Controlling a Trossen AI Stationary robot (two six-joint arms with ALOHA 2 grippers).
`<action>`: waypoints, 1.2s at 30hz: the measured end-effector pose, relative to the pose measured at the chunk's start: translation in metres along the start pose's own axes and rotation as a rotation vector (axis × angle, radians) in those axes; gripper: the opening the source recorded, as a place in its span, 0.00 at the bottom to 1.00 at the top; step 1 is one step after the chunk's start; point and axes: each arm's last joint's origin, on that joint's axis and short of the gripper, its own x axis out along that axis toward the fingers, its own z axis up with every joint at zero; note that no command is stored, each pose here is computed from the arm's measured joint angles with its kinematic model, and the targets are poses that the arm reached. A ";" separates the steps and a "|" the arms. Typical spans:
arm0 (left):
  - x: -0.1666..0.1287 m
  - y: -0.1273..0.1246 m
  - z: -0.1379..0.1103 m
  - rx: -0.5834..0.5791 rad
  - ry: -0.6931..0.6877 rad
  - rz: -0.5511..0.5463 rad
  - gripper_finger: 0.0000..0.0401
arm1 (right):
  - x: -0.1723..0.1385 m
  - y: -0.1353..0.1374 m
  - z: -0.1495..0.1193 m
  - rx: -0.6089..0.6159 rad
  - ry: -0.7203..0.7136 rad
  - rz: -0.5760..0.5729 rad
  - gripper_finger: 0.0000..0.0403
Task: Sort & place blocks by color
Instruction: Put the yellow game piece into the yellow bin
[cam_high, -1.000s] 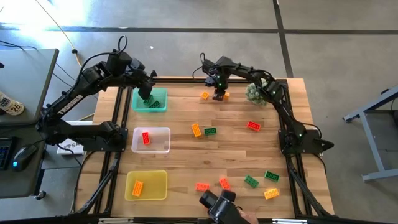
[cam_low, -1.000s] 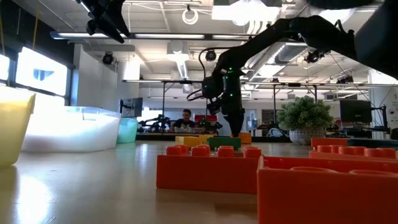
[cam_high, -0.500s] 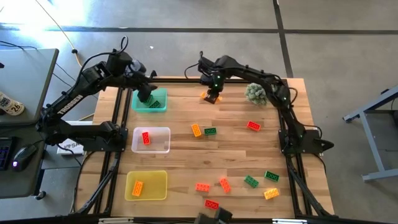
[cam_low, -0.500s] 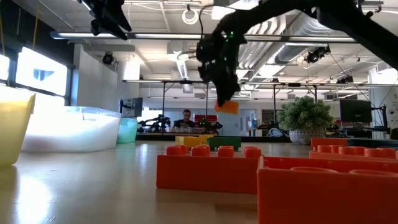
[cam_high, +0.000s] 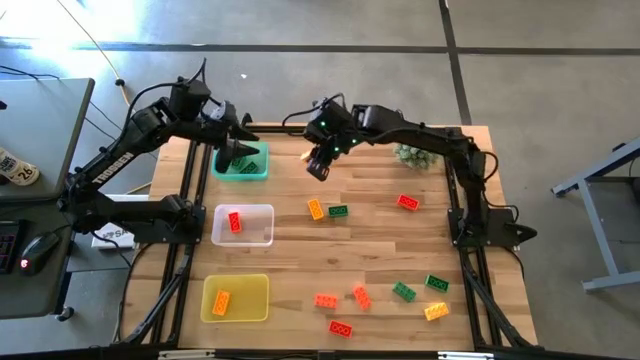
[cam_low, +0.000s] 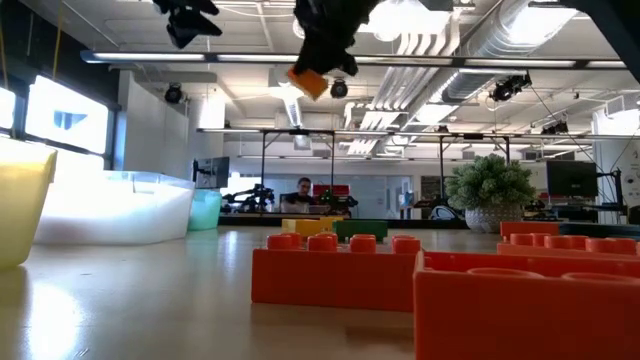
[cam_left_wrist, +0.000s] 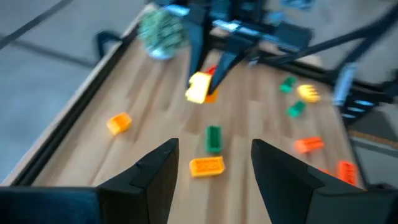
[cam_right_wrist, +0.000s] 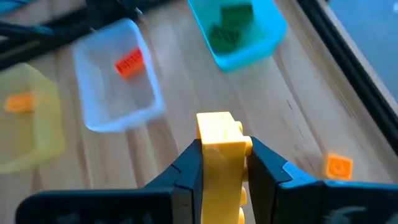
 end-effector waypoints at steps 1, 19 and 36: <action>0.000 -0.001 0.001 0.016 -0.012 -0.033 0.48 | -0.003 0.005 0.002 -0.012 -0.027 0.007 0.16; 0.021 -0.016 0.026 0.021 -0.159 -0.200 0.48 | -0.063 0.044 0.034 -0.115 -0.473 0.175 0.16; 0.053 -0.024 0.039 -0.021 -0.200 -0.092 0.47 | -0.067 0.044 0.039 -0.066 -0.539 0.156 0.16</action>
